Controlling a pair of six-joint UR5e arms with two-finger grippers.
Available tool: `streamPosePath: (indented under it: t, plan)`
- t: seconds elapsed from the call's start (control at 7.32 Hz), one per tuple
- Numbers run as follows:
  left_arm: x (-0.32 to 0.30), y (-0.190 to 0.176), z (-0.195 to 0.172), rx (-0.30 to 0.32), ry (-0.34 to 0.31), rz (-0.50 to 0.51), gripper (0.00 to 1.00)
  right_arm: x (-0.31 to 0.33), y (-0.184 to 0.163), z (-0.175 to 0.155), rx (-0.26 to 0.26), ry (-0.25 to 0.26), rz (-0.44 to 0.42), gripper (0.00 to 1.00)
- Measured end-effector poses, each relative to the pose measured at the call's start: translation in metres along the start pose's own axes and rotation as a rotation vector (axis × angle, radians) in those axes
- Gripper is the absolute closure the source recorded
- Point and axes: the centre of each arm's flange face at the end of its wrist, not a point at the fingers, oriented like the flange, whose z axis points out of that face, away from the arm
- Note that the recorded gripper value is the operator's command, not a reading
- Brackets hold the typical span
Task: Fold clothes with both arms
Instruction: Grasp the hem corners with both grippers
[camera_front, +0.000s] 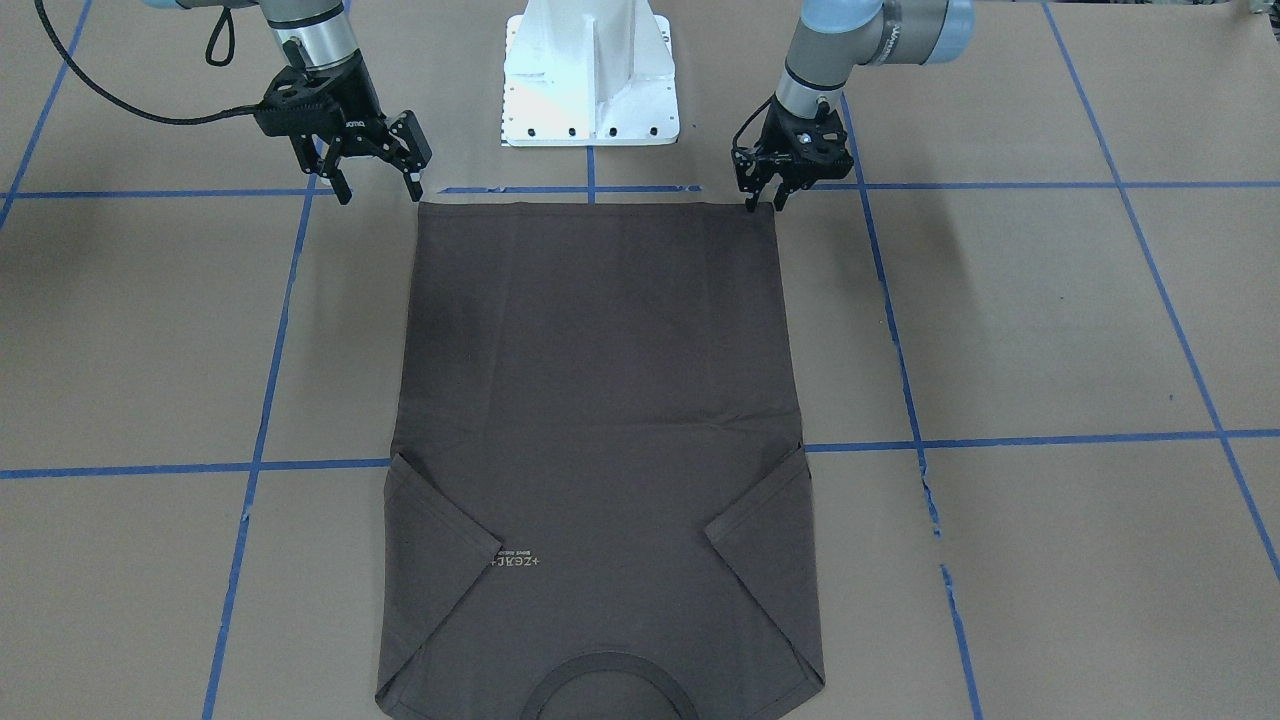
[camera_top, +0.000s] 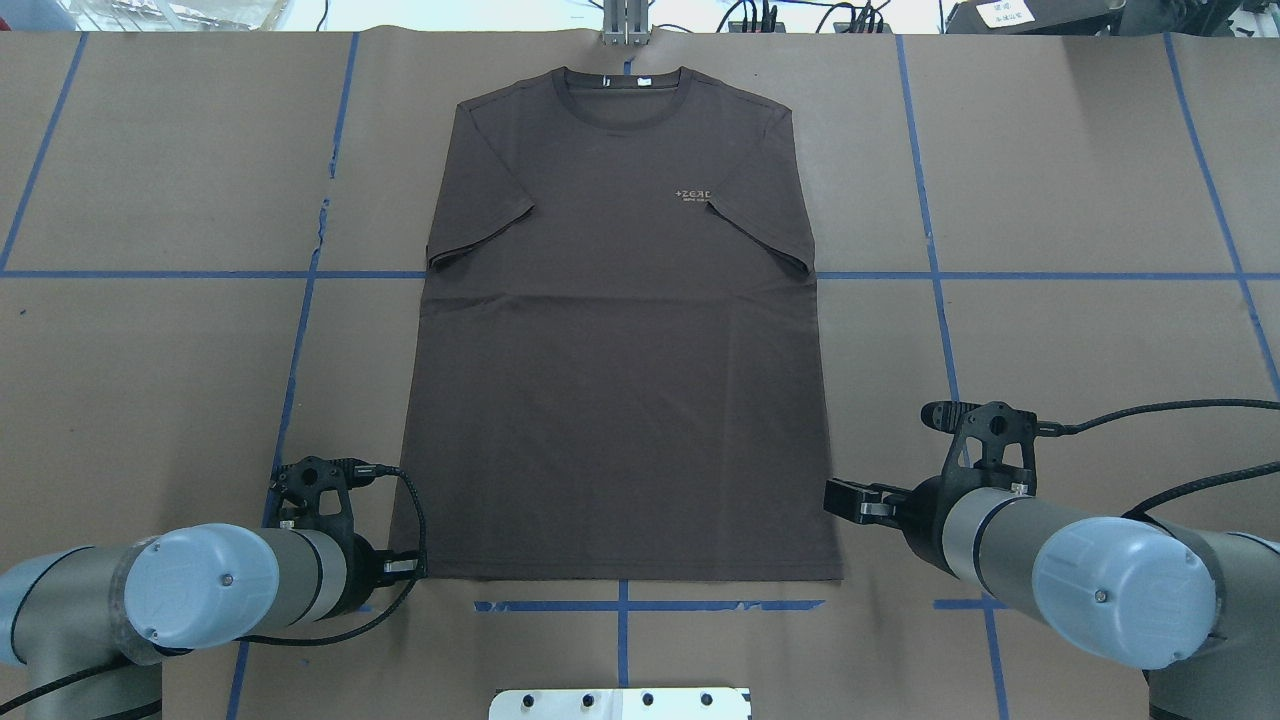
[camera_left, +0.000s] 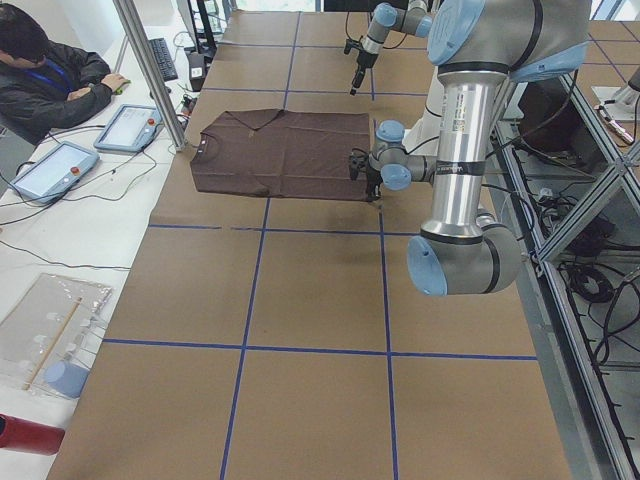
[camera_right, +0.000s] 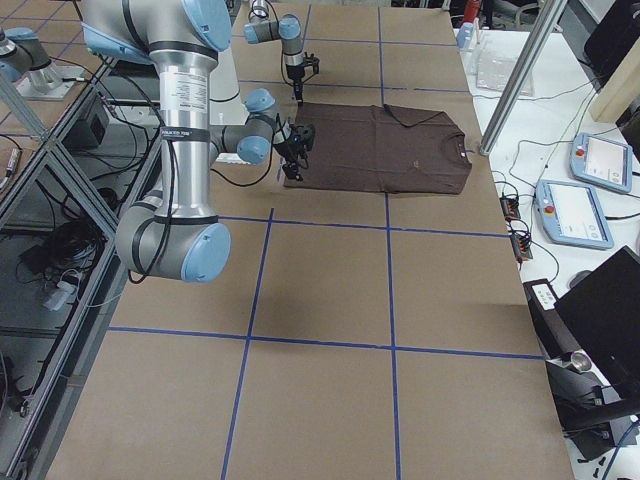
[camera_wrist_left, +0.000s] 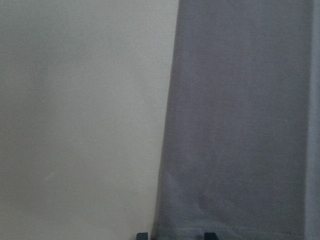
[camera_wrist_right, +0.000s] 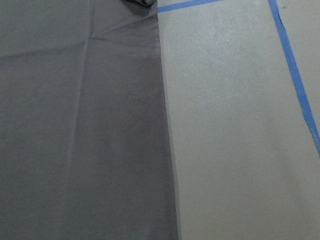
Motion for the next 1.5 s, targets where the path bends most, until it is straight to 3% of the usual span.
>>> streamPosePath:
  t: [0.27, 0.55, 0.68, 0.82, 1.09, 1.37, 1.5]
  plan:
    - [-0.001, 0.000, 0.001, -0.001, -0.003, 0.002, 1.00, 0.000, 0.000, 0.000, 0.000, 0.000, 0.000, 0.01]
    - [-0.002, 0.000, 0.000, 0.001, -0.003, 0.004, 1.00, -0.001, 0.002, 0.000, -0.002, -0.001, 0.009, 0.24]
    - [0.000, 0.000, -0.002, 0.002, 0.001, 0.005, 1.00, -0.003, 0.009, 0.002, -0.002, 0.003, 0.048, 0.27]
    - [0.001, 0.000, -0.003, 0.002, 0.006, 0.005, 1.00, -0.009, 0.020, 0.006, 0.007, 0.020, 0.104, 0.27]
    - [0.004, 0.000, -0.007, 0.002, 0.015, 0.004, 1.00, -0.042, 0.048, 0.022, 0.030, 0.107, 0.157, 0.27]
    - [0.010, 0.000, -0.012, 0.004, 0.031, 0.003, 1.00, -0.056, 0.073, 0.043, 0.045, 0.175, 0.149, 0.35]
    - [0.012, 0.000, -0.013, 0.004, 0.037, 0.003, 1.00, -0.056, 0.078, 0.048, 0.045, 0.180, 0.147, 0.35]
